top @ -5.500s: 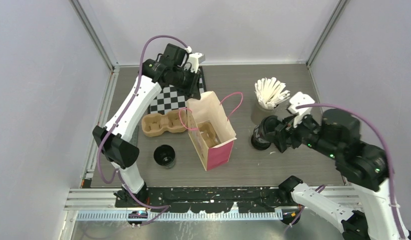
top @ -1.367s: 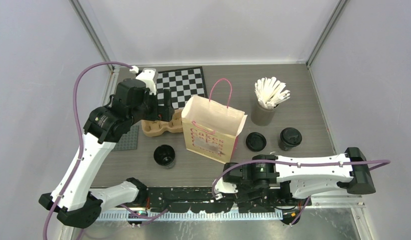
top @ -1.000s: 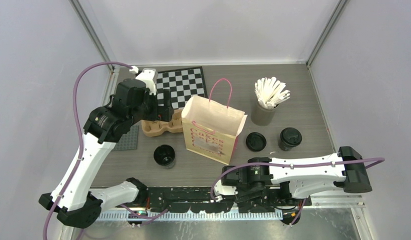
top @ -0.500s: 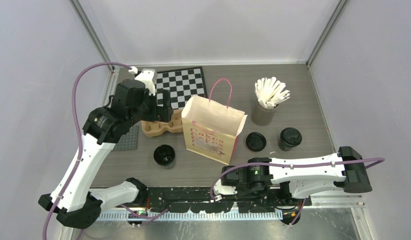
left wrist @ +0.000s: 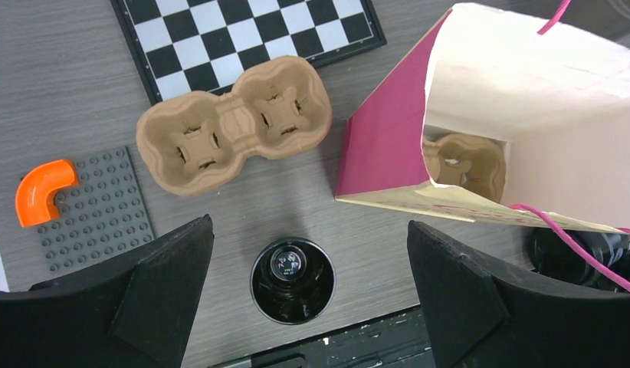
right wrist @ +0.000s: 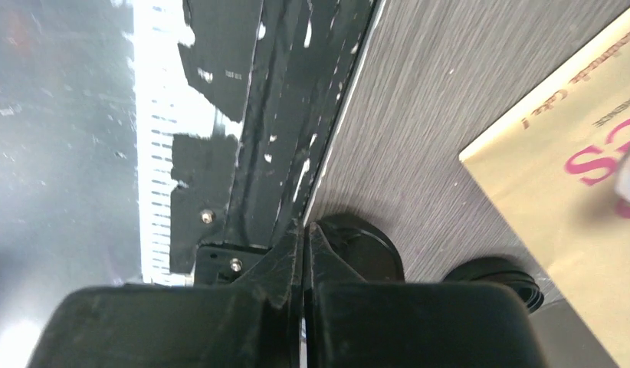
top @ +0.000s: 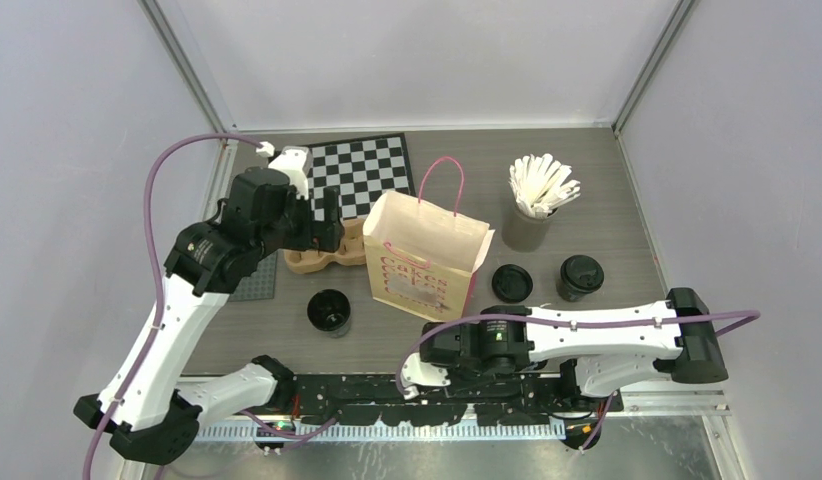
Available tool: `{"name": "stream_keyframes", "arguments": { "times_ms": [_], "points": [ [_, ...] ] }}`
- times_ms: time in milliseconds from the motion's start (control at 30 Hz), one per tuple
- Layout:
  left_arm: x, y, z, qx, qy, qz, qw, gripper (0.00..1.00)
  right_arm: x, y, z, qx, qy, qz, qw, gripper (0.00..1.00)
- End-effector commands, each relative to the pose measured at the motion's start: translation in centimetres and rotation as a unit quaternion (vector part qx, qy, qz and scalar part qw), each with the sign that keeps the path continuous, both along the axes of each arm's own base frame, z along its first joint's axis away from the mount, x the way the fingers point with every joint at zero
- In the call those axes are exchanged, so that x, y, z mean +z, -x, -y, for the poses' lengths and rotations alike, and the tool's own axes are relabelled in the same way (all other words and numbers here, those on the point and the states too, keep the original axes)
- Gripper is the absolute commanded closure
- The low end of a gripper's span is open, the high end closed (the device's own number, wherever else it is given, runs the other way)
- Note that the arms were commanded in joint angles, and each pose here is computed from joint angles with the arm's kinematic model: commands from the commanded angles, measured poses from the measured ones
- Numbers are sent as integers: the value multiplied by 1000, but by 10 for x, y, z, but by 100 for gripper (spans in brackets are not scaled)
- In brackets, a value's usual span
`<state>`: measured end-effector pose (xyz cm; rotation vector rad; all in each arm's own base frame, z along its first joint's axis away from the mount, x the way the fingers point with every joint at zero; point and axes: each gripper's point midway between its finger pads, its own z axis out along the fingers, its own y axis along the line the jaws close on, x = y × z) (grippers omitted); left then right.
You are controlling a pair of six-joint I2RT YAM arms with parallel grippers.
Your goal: Pack the takeout coffee
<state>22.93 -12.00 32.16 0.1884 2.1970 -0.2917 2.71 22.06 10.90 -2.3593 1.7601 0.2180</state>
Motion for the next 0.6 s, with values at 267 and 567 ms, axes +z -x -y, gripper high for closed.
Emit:
{"name": "stream_keyframes", "arguments": {
  "times_ms": [267, 567],
  "points": [
    [-4, 0, -2, 4, 1, -5, 1000, 0, 31, -42, -15, -153, -53, 108, 981, 51],
    [-2, 3, -2, 2, 7, -2, 1000, 0, 44, -82, 62, -161, -20, 229, 960, 32]
  ]
}}
